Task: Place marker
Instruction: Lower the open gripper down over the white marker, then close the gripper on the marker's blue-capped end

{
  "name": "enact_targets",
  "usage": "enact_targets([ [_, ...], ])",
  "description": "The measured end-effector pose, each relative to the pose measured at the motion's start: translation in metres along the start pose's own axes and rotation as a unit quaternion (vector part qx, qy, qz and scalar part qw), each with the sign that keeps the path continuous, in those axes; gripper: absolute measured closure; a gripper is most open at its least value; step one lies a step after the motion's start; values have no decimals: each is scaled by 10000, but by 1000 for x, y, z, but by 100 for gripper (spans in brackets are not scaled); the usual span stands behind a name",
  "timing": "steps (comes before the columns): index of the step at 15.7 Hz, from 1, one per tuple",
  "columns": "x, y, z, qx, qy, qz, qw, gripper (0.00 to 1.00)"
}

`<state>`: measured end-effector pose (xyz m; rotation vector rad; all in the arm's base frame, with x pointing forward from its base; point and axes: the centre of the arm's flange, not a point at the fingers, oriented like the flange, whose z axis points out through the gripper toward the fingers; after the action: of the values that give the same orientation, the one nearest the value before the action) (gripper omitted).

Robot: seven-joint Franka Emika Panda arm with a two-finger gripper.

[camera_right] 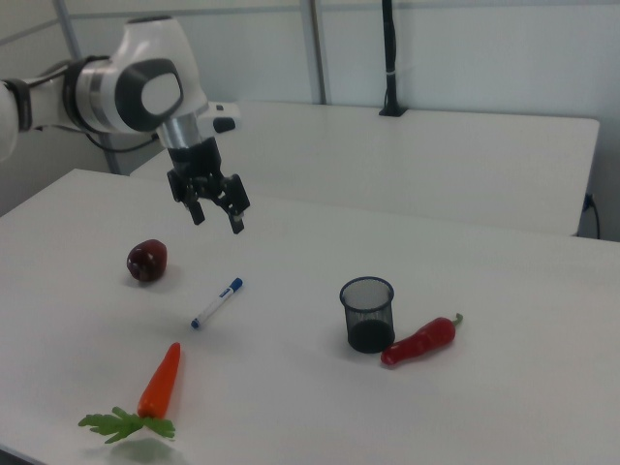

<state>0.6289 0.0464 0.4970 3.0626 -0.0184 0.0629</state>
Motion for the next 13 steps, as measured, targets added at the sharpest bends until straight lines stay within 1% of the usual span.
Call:
enact_targets([
  [5,19,-37,73,11,-28,445,9990,0],
  [8,23,-52,110,-15,-162,416,9990,0],
  [13,30,-56,154,-28,-240,394,9989,0],
])
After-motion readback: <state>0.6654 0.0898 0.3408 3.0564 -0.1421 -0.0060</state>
